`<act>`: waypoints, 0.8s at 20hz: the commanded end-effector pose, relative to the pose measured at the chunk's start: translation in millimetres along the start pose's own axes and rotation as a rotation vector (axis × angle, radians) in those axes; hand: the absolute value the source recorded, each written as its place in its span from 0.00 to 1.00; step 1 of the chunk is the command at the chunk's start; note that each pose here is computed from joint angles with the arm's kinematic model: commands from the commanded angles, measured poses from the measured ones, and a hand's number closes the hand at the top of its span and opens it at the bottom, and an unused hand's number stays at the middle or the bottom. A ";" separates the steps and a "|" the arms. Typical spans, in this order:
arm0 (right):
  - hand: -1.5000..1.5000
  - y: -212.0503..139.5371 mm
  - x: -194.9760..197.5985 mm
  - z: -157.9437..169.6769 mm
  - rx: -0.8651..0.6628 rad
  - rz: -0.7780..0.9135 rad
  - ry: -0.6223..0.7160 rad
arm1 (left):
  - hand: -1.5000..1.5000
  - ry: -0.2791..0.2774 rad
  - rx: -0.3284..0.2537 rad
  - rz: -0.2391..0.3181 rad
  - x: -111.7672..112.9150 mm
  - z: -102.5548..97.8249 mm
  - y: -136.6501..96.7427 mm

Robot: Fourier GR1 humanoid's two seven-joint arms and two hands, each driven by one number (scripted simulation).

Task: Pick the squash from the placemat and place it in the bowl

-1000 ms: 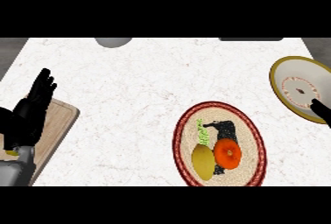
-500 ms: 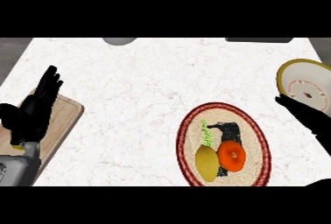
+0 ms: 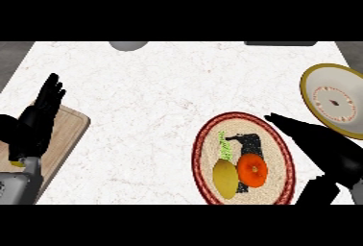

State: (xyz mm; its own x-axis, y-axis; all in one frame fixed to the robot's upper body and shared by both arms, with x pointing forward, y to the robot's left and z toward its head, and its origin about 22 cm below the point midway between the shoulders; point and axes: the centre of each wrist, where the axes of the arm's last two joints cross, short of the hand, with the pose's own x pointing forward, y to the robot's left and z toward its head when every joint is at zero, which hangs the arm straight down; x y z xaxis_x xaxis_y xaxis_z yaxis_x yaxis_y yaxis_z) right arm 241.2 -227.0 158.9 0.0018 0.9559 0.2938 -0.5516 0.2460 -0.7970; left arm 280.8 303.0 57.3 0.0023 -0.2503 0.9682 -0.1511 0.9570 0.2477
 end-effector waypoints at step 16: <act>0.00 54.6 6.8 -35.0 -0.019 0.172 0.034 | 0.50 0.011 0.009 0.003 -1.4 3.7 12.4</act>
State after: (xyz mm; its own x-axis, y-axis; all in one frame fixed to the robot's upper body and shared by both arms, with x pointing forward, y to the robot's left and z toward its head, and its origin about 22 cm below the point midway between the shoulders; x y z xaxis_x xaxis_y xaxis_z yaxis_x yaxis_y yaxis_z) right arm 248.7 -194.8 102.6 -0.0602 0.9876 0.1448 -0.5206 0.0927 -0.8488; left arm 278.8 307.6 54.7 0.0069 -0.2460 0.9692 -0.1644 0.9558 0.2438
